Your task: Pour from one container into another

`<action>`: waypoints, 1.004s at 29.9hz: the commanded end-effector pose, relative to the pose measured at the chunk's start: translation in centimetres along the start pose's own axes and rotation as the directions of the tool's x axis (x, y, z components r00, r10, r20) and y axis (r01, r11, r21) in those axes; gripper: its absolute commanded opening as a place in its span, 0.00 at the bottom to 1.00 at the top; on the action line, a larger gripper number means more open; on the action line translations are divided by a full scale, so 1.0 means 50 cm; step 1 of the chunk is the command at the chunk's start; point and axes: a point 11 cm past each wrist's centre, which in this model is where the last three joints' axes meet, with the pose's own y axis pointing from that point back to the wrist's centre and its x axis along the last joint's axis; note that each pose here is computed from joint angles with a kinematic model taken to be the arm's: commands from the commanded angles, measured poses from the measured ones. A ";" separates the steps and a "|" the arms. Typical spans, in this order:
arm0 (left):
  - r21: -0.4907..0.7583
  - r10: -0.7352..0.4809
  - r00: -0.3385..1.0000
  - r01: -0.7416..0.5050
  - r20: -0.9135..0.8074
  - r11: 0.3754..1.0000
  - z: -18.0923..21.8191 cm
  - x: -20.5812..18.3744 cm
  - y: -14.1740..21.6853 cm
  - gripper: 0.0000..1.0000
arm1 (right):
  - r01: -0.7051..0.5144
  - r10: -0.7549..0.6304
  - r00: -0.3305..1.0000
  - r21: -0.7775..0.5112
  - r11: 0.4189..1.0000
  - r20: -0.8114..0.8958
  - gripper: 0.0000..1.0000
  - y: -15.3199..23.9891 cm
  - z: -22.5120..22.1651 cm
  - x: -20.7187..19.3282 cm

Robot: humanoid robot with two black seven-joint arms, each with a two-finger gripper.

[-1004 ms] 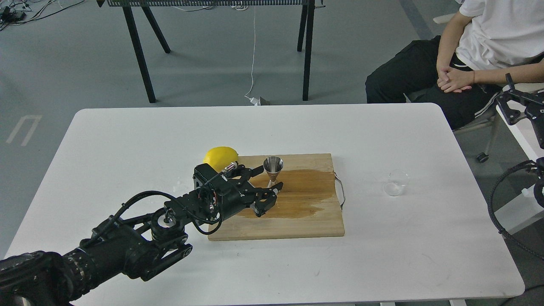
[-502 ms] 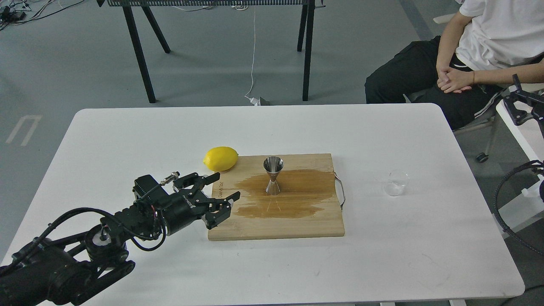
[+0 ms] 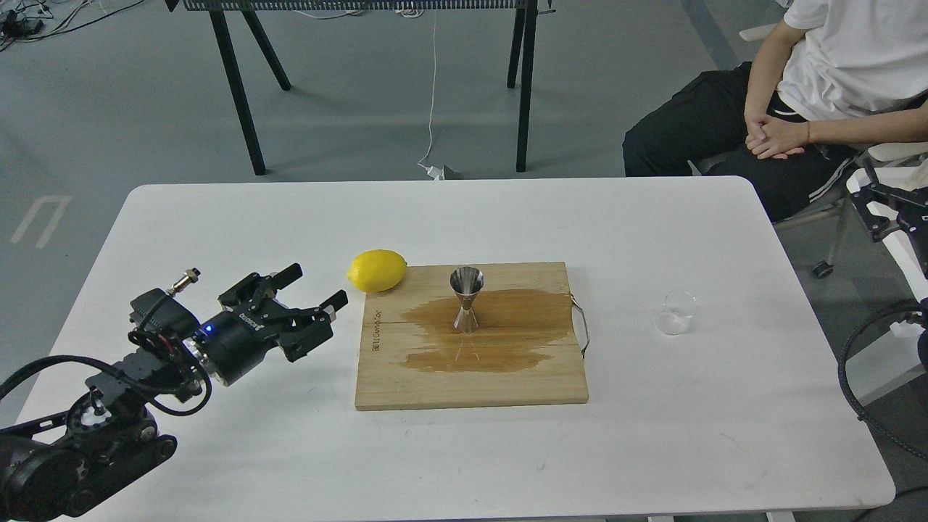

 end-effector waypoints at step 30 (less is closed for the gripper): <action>0.442 0.265 -0.429 -0.391 -0.864 0.807 -0.170 0.245 -0.010 1.00 | -0.002 0.168 0.914 -0.410 0.912 0.368 0.99 0.266 0.296 0.025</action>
